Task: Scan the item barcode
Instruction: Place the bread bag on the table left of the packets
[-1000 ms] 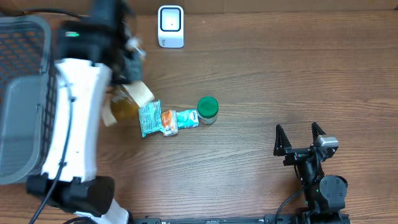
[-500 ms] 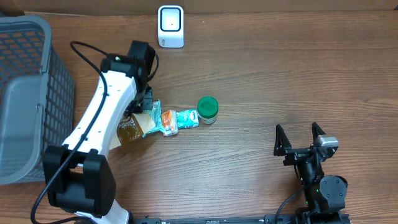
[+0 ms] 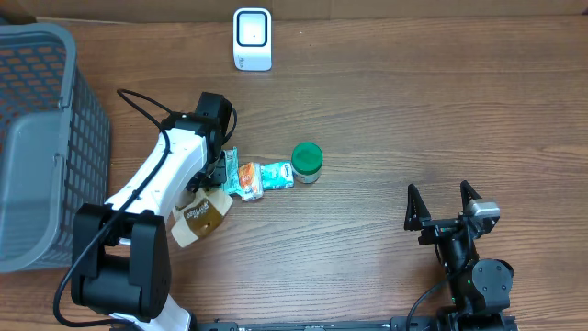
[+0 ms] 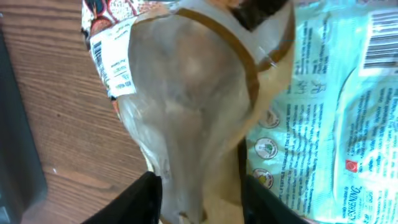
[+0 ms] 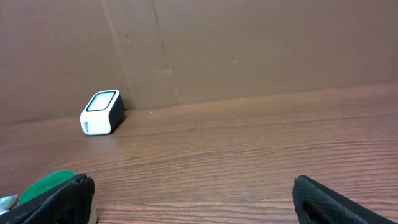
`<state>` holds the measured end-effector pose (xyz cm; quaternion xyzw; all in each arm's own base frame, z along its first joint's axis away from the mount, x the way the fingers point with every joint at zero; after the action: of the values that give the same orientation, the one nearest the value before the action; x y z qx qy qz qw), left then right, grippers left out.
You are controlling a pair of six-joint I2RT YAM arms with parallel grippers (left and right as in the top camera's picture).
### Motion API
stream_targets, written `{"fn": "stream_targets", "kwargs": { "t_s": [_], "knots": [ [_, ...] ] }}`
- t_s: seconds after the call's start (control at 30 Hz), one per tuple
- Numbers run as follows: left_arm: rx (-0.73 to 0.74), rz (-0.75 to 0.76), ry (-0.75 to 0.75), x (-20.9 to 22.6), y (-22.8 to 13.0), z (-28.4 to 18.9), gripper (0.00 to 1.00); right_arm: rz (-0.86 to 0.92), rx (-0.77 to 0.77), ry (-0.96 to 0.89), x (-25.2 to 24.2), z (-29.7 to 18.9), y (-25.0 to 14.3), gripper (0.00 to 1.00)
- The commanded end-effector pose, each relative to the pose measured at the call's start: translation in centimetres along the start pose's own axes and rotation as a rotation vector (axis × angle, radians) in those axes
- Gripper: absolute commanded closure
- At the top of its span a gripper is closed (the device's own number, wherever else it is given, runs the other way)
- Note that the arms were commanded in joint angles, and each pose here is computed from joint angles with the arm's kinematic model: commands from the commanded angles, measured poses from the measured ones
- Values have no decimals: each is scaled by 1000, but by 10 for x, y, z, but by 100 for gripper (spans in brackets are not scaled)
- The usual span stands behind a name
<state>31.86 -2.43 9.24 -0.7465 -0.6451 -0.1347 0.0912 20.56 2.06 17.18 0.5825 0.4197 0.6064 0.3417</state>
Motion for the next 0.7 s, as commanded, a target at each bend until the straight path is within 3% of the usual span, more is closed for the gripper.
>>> {"fn": "stream_targets", "kwargs": {
  "t_s": [0.0, 0.33, 0.5, 0.67],
  "knots": [
    [-39, -32, -15, 4, 10, -15, 52, -4, -9, 0, -1, 0, -1, 0],
    [-291, -75, -189, 21, 50, -134, 44, -4, -9, 0, -1, 0, -1, 0],
    [-430, -78, -199, 41, 45, -194, 37, -4, -9, 0, -1, 0, -1, 0],
    [-503, -4, -268, 55, 31, -214, 33, -4, -9, 0, -1, 0, -1, 0]
  ]
}}
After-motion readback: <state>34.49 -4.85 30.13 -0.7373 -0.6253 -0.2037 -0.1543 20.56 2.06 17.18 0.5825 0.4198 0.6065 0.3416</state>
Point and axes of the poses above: each gripper's point midway between its finger pads, its own z axis out along the fingers, its own x axis along the line the jaws close on, y = z × x, the point moved 4 cm from there along -z, back along the fingers, and after that the axes turned 15 degrees about z, right-handed, at the moved point
